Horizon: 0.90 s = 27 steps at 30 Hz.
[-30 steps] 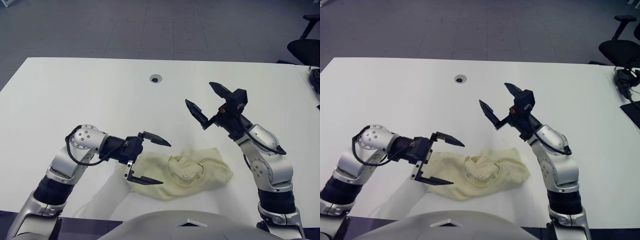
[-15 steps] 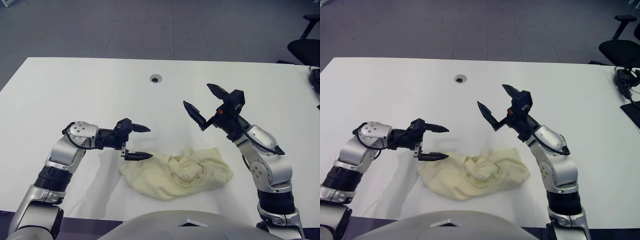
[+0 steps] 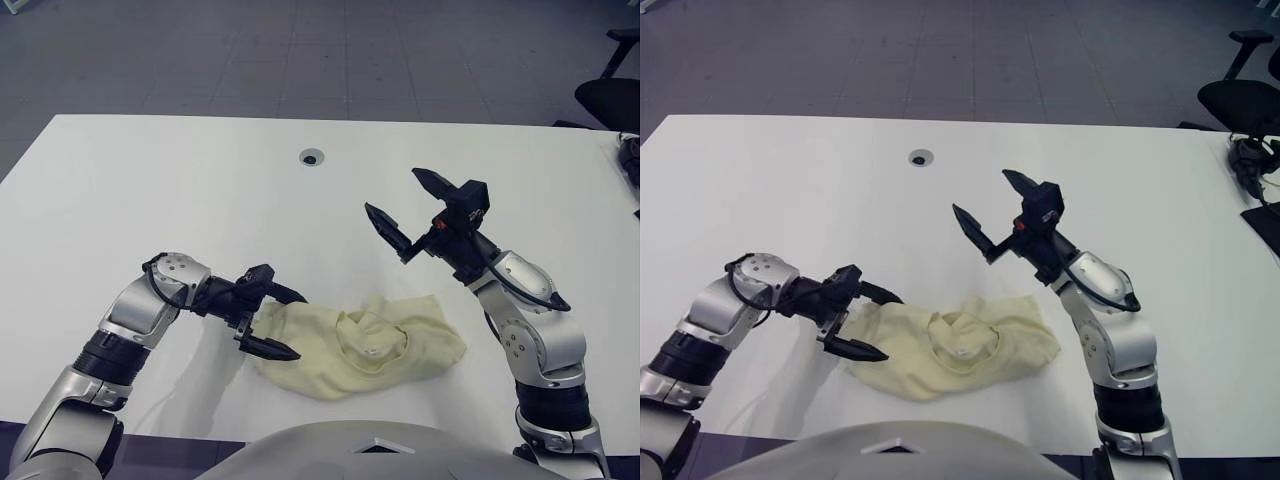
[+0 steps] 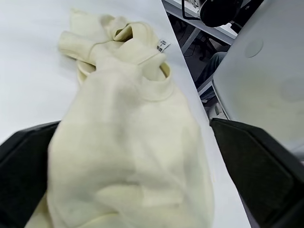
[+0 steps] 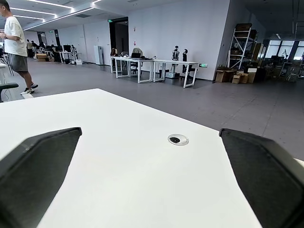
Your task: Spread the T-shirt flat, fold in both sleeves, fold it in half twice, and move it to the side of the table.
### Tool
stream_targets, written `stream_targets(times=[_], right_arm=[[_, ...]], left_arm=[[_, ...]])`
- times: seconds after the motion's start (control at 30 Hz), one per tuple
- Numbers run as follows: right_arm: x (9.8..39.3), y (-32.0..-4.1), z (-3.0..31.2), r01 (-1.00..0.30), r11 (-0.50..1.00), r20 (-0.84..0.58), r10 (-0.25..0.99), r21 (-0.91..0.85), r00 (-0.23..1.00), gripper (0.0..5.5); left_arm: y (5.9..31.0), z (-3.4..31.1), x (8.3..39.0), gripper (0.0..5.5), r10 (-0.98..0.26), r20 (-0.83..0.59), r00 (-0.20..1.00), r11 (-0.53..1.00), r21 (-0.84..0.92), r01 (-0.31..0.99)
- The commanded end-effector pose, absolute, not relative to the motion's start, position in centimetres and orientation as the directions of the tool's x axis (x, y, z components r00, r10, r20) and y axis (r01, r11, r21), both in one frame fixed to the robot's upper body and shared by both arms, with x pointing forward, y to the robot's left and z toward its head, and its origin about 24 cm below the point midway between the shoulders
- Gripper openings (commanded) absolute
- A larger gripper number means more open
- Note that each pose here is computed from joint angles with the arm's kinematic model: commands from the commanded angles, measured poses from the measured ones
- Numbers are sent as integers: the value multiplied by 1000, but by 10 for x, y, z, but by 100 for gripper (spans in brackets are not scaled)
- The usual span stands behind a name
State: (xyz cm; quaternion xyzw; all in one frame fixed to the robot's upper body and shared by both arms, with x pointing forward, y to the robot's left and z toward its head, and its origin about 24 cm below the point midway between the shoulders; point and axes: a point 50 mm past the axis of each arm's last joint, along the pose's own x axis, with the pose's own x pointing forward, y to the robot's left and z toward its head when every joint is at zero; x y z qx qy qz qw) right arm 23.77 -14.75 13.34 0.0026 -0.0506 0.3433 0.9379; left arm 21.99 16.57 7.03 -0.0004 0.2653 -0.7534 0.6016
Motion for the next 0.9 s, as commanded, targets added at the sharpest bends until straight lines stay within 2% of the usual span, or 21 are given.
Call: stream_targets(times=[0.03, 0.43, 0.9], right_arm=[[237, -146, 134, -648, 761, 86, 648, -29, 757, 540], [238, -147, 134, -640, 768, 87, 640, -30, 763, 540], [241, -146, 134, -641, 767, 90, 641, -31, 762, 540]], left_arm=[[157, 78, 218, 538, -901, -296, -316, -185, -396, 899], [151, 102, 214, 538, -927, -215, -308, -225, -336, 914], [157, 103, 191, 538, -896, -254, -364, -273, -331, 903]])
